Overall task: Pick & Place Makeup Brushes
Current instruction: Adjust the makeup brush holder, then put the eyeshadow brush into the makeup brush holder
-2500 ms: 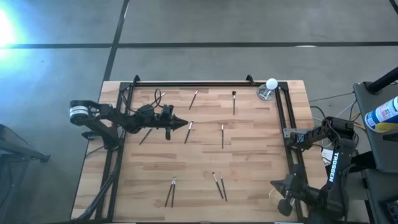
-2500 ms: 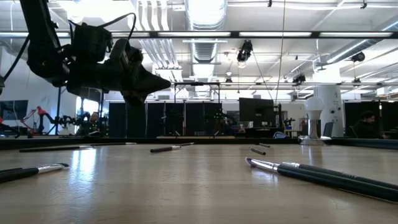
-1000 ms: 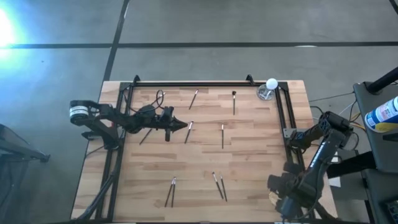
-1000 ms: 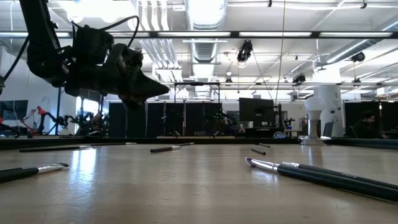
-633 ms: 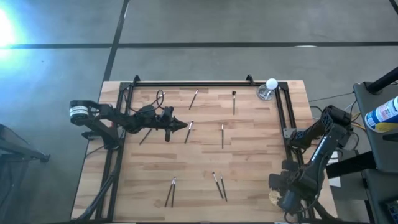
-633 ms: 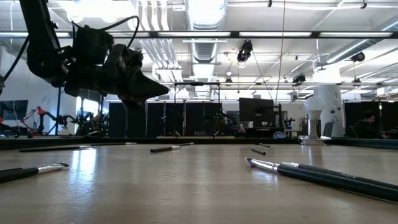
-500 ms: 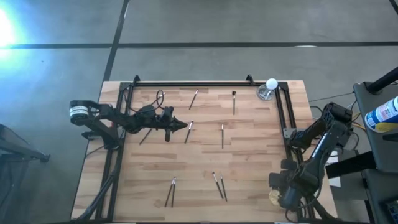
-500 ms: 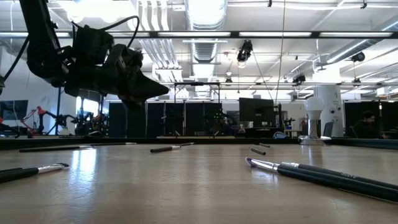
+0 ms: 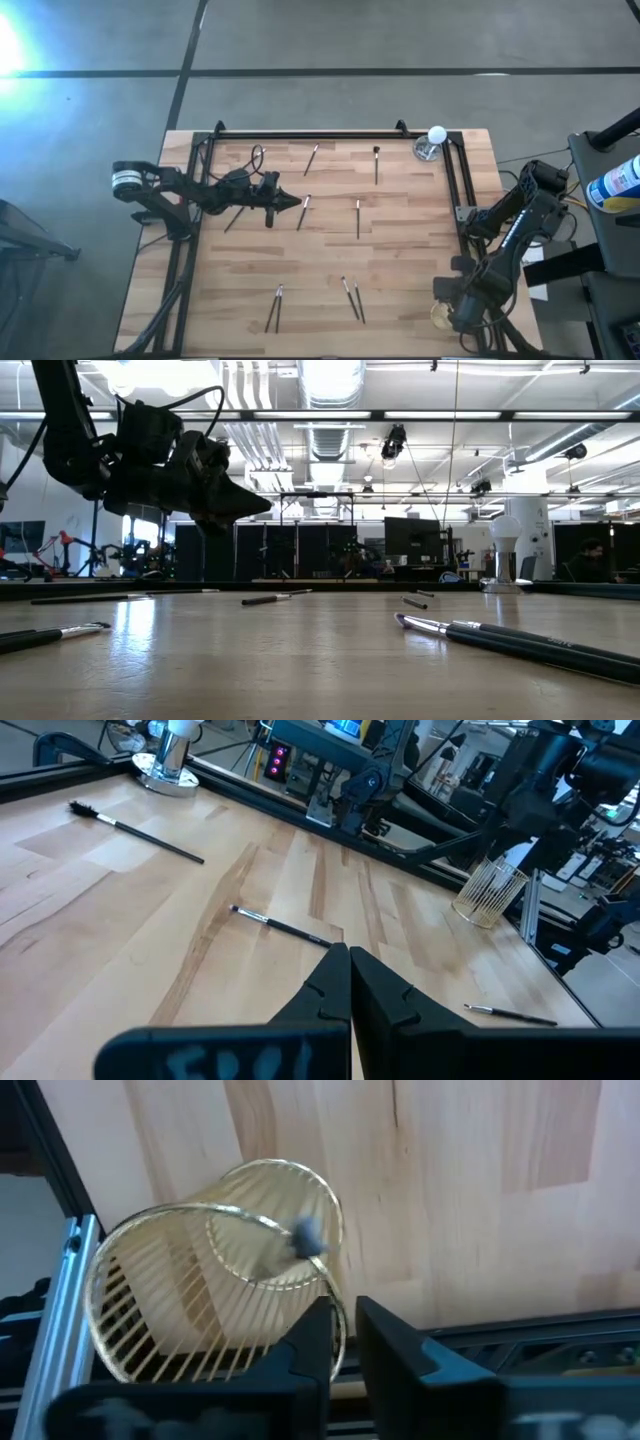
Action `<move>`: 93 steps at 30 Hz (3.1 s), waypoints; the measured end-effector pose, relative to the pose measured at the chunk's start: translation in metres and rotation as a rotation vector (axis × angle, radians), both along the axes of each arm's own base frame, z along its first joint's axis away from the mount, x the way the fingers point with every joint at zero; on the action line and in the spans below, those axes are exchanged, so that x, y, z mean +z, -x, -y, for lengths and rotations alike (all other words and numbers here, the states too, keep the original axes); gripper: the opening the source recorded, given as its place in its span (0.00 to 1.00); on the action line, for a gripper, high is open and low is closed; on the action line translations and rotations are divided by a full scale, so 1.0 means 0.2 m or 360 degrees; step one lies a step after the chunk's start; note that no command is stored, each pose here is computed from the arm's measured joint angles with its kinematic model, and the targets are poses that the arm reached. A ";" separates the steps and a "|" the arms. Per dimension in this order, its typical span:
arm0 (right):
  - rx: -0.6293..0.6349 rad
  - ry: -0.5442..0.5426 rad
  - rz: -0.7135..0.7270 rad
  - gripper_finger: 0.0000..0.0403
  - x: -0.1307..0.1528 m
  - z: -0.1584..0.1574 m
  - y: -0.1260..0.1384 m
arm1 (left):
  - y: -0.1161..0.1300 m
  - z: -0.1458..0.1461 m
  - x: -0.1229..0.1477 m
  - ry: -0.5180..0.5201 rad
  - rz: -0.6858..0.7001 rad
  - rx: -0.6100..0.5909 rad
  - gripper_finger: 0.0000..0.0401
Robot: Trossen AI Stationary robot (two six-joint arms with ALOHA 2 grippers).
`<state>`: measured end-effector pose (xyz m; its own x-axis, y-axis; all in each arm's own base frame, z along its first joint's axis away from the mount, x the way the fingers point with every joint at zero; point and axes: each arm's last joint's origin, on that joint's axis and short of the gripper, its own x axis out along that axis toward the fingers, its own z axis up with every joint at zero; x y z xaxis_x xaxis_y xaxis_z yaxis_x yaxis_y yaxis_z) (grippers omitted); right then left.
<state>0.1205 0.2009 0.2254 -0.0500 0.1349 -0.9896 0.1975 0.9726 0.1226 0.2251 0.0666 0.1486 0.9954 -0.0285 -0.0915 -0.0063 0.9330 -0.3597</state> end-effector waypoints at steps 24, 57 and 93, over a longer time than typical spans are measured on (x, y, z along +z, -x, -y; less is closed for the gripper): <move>-0.0088 0.0005 0.0129 0.03 0.04 0.06 -0.14 | 0.00 0.00 0.00 0.0007 -0.0013 0.0000 0.00; -0.0321 0.0356 0.0540 0.13 0.38 0.20 -0.27 | 0.00 0.00 -0.03 0.0001 -0.0095 -0.0002 0.00; -0.0231 0.0758 0.1934 0.02 -0.27 0.96 -0.66 | -0.37 -0.09 0.07 0.0284 -0.0984 0.0684 0.36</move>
<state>0.2520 0.0080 0.1717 0.8864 -0.3093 -0.3444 0.3108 0.9490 -0.0523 0.2989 0.0844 0.1623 0.6918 0.2825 -0.6645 -0.6036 0.7314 -0.3173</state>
